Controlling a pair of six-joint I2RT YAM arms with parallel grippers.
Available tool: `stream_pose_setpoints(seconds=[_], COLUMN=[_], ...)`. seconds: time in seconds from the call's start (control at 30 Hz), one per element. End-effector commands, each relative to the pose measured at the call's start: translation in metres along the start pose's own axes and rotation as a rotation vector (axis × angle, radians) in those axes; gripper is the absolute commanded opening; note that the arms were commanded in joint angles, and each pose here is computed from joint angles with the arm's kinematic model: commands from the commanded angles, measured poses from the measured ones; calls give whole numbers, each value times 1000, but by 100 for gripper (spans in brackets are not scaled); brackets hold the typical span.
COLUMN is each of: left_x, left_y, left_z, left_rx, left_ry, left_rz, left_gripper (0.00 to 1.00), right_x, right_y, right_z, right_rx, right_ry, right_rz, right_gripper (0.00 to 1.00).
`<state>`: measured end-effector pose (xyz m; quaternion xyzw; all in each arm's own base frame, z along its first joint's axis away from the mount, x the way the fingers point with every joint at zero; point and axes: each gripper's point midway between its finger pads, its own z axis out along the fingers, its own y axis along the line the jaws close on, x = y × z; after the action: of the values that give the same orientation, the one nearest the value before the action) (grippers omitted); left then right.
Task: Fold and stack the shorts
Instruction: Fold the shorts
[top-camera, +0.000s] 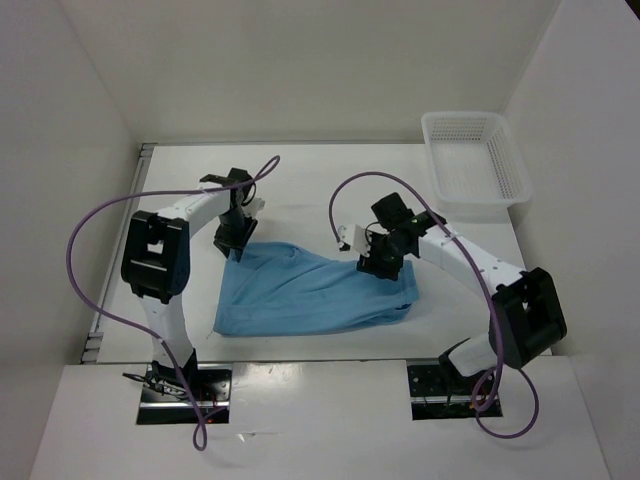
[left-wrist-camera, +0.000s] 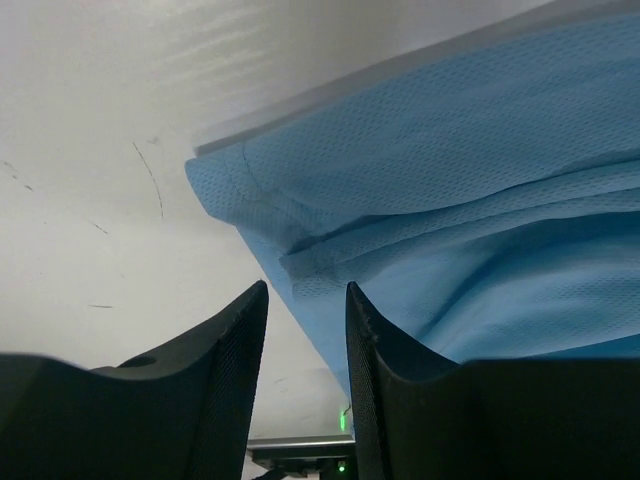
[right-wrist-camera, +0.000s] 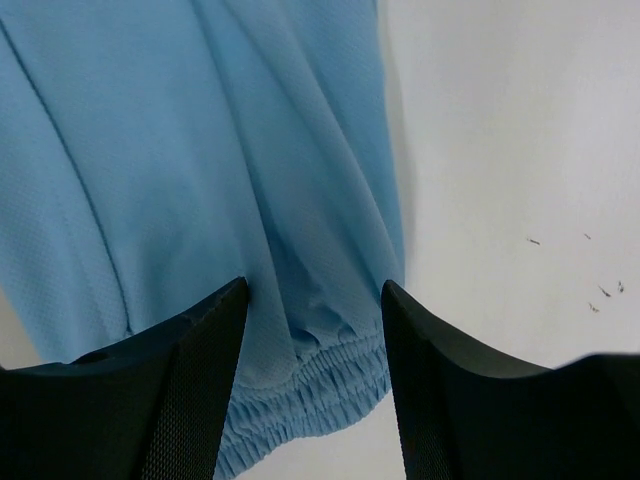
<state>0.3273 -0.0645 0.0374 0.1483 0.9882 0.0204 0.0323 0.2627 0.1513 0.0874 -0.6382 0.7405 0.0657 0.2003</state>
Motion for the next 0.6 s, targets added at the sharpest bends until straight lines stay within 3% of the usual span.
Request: stream_pose_setpoints(seconds=[0.0,0.13,0.23,0.57], left_x=[-12,1,6,16], left_y=[-8,-20,-23,-19], left_z=[0,9,16,23], left_rx=[32,73,75,48], left_ry=[-27,30,58,101], left_rz=[13,25,34,36], left_gripper=[45,40,30,28], right_x=[2,14,20,21], right_y=[-7,-6,-7,-15], right_z=[5,13,19,28], right_rx=[23,17,21,36], right_ry=[-26,12,40,54], right_rz=[45,51,45,55], right_gripper=[61,63,63,63])
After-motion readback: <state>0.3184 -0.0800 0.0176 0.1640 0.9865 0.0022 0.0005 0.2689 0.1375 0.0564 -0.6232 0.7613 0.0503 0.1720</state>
